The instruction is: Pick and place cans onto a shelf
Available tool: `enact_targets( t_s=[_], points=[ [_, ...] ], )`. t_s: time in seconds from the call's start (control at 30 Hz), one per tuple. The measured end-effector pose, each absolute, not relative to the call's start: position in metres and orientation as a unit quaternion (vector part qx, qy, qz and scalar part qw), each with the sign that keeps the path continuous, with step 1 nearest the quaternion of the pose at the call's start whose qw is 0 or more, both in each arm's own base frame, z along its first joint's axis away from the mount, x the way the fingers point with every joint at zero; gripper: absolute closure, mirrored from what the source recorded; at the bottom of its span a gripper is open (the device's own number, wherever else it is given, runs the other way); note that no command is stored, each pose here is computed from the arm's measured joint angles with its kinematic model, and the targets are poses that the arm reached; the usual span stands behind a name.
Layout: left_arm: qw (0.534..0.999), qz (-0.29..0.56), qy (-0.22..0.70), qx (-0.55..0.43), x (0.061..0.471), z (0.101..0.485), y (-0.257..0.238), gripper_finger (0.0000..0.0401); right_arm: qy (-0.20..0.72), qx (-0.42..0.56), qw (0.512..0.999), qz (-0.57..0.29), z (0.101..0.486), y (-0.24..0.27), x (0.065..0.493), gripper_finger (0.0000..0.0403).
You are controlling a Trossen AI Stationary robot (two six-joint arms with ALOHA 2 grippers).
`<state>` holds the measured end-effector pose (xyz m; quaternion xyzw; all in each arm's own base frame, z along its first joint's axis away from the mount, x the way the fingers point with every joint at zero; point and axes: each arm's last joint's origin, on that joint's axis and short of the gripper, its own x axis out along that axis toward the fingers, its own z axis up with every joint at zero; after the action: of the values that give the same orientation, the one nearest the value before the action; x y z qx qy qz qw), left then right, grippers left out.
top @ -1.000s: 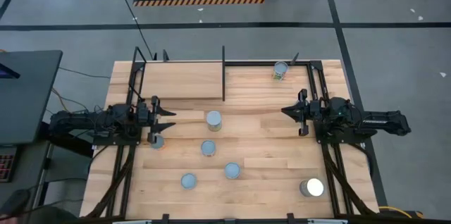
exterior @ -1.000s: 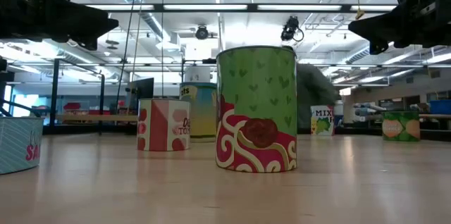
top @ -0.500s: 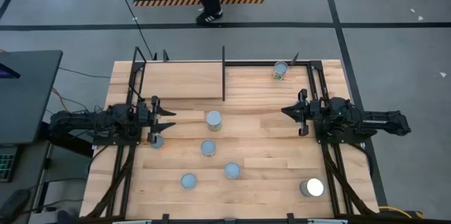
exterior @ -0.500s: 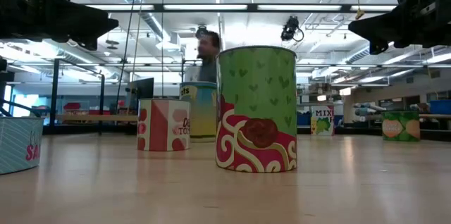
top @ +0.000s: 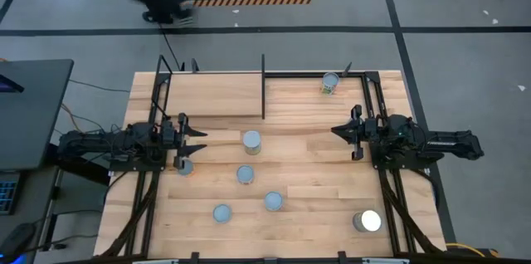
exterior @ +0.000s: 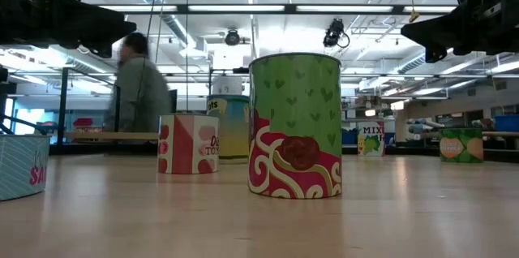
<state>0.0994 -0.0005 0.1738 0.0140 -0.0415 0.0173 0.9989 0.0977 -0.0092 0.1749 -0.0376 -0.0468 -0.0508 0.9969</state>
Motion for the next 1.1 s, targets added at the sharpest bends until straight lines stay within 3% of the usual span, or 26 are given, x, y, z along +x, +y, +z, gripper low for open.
enact_targets(
  t_s=[0.7, 1.0, 1.1],
  points=[
    [0.999, 0.018, -0.045, 0.015, 0.099, 0.174, -0.001, 0.0229, -0.047, -0.038, 0.997, -0.051, 0.175, -0.009, 0.098, 0.0368],
    [0.983, 0.005, -0.162, -0.083, 0.095, 0.197, 0.0, 0.0229, -0.047, -0.038, 0.997, -0.051, 0.175, -0.009, 0.098, 0.0368],
    [0.978, 0.056, -0.193, -0.062, 0.092, 0.202, 0.003, 0.0229, -0.047, -0.038, 0.997, -0.051, 0.175, -0.009, 0.098, 0.0368]
  ],
)
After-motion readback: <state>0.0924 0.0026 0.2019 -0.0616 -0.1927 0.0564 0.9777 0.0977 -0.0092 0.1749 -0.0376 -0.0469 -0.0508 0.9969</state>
